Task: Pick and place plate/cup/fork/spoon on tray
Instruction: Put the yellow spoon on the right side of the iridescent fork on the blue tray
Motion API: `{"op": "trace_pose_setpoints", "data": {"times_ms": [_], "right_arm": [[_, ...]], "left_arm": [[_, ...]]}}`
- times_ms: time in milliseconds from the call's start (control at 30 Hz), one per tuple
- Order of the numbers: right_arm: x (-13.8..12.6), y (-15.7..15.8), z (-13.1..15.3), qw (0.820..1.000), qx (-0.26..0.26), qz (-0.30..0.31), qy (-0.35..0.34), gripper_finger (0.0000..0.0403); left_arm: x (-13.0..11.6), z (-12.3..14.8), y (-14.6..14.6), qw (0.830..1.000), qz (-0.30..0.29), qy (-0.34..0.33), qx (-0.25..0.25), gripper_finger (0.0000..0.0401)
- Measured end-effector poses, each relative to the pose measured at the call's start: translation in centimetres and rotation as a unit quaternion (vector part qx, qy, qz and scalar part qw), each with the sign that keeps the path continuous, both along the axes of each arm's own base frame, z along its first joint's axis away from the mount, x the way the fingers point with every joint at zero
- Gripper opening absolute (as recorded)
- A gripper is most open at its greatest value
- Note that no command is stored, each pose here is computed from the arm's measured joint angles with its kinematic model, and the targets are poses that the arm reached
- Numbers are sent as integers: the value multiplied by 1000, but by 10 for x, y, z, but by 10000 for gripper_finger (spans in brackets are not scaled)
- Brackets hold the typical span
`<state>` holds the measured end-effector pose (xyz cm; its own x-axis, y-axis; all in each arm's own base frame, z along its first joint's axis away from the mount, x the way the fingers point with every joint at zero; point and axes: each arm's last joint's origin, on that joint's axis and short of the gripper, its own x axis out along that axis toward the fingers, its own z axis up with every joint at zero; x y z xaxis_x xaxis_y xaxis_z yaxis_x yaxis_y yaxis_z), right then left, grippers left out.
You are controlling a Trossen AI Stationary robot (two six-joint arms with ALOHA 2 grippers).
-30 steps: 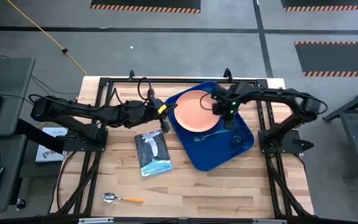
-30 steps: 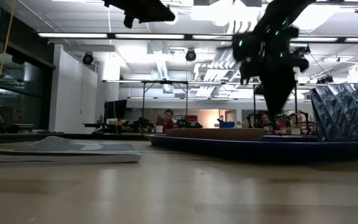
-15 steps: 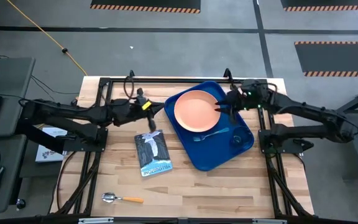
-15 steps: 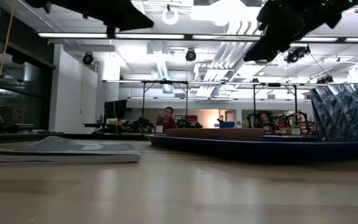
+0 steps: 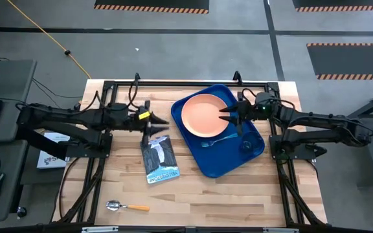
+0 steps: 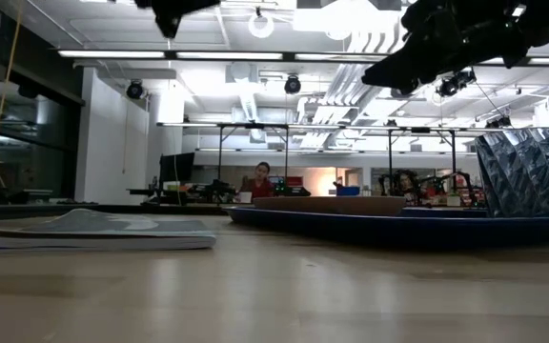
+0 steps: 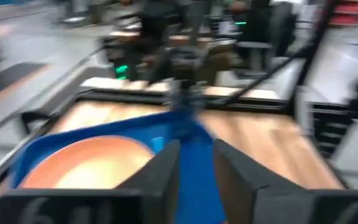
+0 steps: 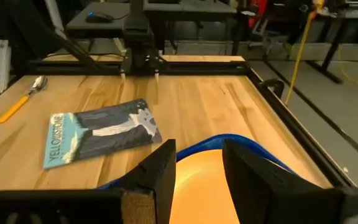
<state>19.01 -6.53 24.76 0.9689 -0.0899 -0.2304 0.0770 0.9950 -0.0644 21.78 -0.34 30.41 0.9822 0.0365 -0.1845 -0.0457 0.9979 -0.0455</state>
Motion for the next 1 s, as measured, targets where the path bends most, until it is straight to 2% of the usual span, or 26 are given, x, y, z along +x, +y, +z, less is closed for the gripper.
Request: {"op": "trace_pose_setpoints", "data": {"times_ms": [200,300,400,500,667,833,900,1000], "right_arm": [[1,1,0,1000,21,-22,-2,122],[1,0,0,999,28,-33,-4,122],[0,0,1,999,27,-43,-5,122],[0,-1,0,998,38,-53,-6,122],[0,-1,-1,997,56,-58,0,122],[-1,-1,-4,996,61,-59,17,122],[-1,0,-5,996,65,-60,23,122],[-1,0,-6,995,76,-63,25,122]], "left_arm": [[2,10,-39,994,-104,-10,-5,179],[6,9,-67,990,-138,11,-18,216],[11,9,-98,988,-139,60,-14,235],[15,5,-130,980,-117,161,5,238],[23,-10,-184,953,-115,280,-16,239],[23,-43,-233,917,-108,381,-40,239],[20,-58,-246,899,-88,427,-30,239],[11,-81,-257,863,-49,503,-6,239]]}}
